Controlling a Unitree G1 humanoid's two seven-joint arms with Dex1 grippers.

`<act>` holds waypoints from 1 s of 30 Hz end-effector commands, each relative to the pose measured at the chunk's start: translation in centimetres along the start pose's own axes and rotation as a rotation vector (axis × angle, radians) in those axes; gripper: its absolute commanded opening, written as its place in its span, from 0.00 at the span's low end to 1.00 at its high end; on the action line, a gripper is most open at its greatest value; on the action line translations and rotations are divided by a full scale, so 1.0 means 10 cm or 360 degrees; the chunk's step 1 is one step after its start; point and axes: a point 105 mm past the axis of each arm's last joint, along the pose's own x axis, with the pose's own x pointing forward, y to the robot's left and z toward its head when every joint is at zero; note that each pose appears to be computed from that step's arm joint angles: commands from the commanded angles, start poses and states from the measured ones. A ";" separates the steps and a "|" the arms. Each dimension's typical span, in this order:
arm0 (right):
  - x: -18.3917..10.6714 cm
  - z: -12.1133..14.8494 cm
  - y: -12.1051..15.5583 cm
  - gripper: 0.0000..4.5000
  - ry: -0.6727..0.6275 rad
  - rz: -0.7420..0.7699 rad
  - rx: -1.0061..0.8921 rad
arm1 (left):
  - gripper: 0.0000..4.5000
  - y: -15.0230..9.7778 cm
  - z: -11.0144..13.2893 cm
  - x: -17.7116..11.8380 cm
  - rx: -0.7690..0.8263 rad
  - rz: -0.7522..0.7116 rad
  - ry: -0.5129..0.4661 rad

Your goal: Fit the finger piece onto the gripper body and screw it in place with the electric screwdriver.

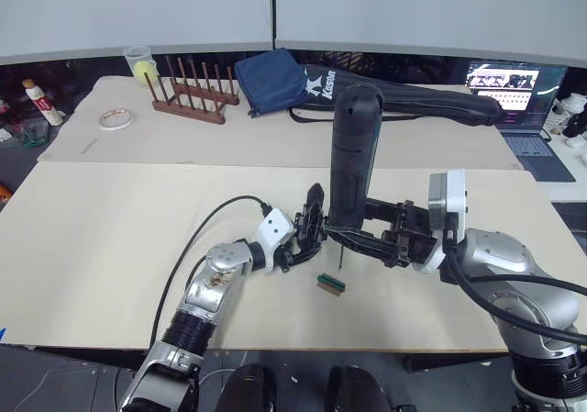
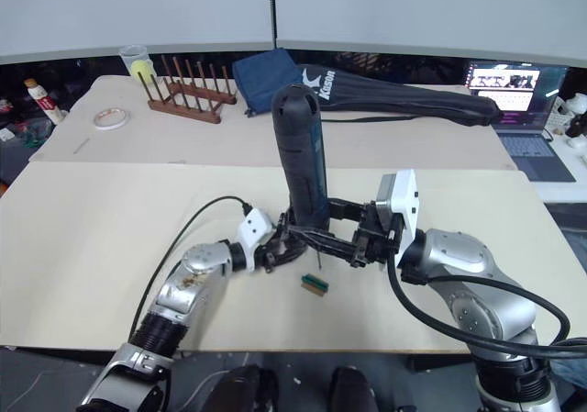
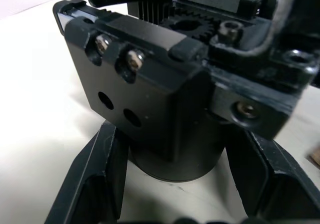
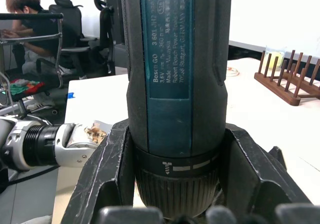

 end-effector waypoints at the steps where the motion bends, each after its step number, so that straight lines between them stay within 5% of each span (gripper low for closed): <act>1: -0.01 0.22 0.05 0.43 -0.0053 0.0047 -0.0151 | 0.51 -0.06 0.12 0.07 0.0069 -0.0166 -0.0064; 14: 0.33 0.80 -0.11 0.43 -0.0238 0.0091 -0.0007 | 0.51 0.08 0.19 0.28 0.0202 -0.0298 -0.0052; 30: 0.47 0.66 -0.18 0.43 -0.0228 0.0059 -0.0095 | 0.51 0.07 0.17 0.23 0.0180 -0.0259 -0.0064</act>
